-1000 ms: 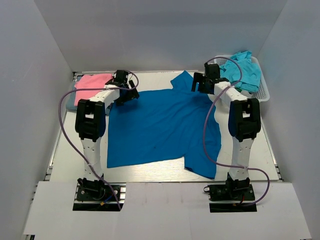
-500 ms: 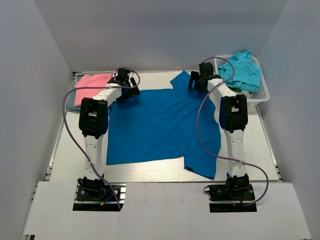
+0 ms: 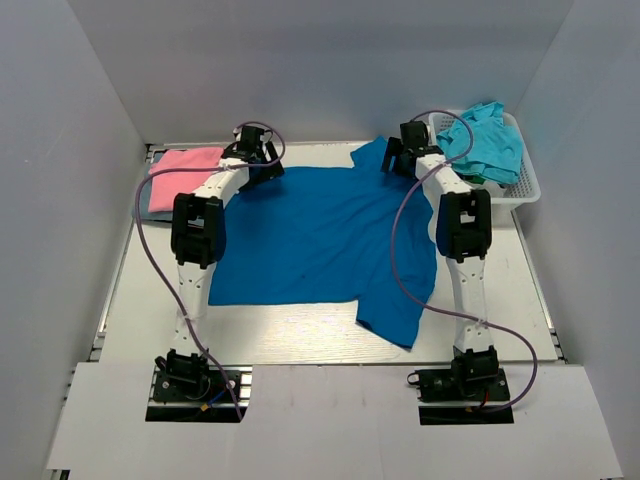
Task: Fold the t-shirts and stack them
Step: Flatten out the tshirt, then grap the side of the flattened tshirt closest away from the robot with both arms
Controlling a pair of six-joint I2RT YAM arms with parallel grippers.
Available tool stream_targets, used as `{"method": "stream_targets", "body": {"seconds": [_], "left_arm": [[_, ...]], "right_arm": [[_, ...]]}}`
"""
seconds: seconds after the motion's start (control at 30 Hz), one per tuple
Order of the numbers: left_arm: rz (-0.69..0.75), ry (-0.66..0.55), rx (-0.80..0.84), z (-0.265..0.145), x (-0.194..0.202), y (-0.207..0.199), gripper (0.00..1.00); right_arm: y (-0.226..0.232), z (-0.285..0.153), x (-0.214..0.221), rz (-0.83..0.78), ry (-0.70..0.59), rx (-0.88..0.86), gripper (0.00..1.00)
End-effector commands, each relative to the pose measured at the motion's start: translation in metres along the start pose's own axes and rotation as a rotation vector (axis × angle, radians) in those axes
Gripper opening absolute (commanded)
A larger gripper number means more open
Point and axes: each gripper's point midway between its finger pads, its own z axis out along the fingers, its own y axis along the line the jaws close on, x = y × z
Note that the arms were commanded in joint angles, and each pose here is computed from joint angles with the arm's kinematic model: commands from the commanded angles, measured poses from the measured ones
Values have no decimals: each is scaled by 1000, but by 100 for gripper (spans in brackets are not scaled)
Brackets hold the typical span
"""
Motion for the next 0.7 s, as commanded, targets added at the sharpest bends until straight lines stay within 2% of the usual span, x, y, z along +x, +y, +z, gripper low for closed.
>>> {"method": "stream_targets", "body": {"seconds": [0.0, 0.03, 0.07, 0.1, 0.13, 0.17, 0.2, 0.23, 0.27, 0.3, 0.33, 0.37, 0.4, 0.43, 0.47, 0.5, 0.53, 0.57, 0.63, 0.67], "left_arm": [[47, -48, 60, -38, -30, -17, 100], [56, -72, 73, -50, -43, -22, 100], [71, -79, 83, -61, -46, -28, 100], [67, -108, 119, -86, -61, -36, 100], [69, -87, 127, -98, -57, -36, 100], [71, -77, 137, -111, -55, -36, 100], [51, -111, 157, -146, -68, -37, 100], [26, -57, 116, -149, -44, -22, 100], [4, -39, 90, -161, -33, -11, 100], [-24, -47, 51, -173, -27, 1, 100], [-74, -22, 16, -198, -3, 21, 100], [-97, 11, -29, -211, 15, 37, 100], [-126, 13, -103, -221, 29, 57, 100], [-145, 85, -191, -223, 71, 86, 100], [-235, 86, -233, -250, 84, 104, 100], [-252, 148, -313, -252, 122, 132, 100], [-269, 153, -344, -259, 136, 144, 100], [-307, 154, -372, -264, 149, 153, 100], [-327, 200, -371, -273, 187, 168, 100], [-368, 185, -392, -272, 194, 174, 100]], "right_arm": [[30, -46, -45, -118, -109, -139, 90], [35, -55, -49, -136, -122, -155, 90], [49, -89, -68, -170, -177, -183, 90], [53, -98, -68, -179, -178, -192, 90], [55, -109, -67, -192, -172, -197, 90], [65, -144, -75, -192, -196, -230, 90], [60, -147, -55, -188, -142, -221, 90], [62, -154, -44, -175, -118, -235, 90], [64, -189, -33, -128, -99, -295, 90], [56, -184, 6, -72, -13, -292, 90], [55, -210, 5, -31, -31, -328, 90], [46, -207, 48, -19, 68, -338, 90], [37, -221, 75, -7, 113, -335, 90], [34, -243, 76, -8, 89, -348, 90], [19, -244, 108, -13, 155, -317, 90], [7, -264, 136, -28, 186, -315, 90], [0, -270, 149, -29, 207, -305, 90], [-16, -276, 183, -44, 294, -262, 90], [-31, -300, 204, -31, 297, -246, 90], [-49, -307, 243, -38, 395, -199, 90]]}}
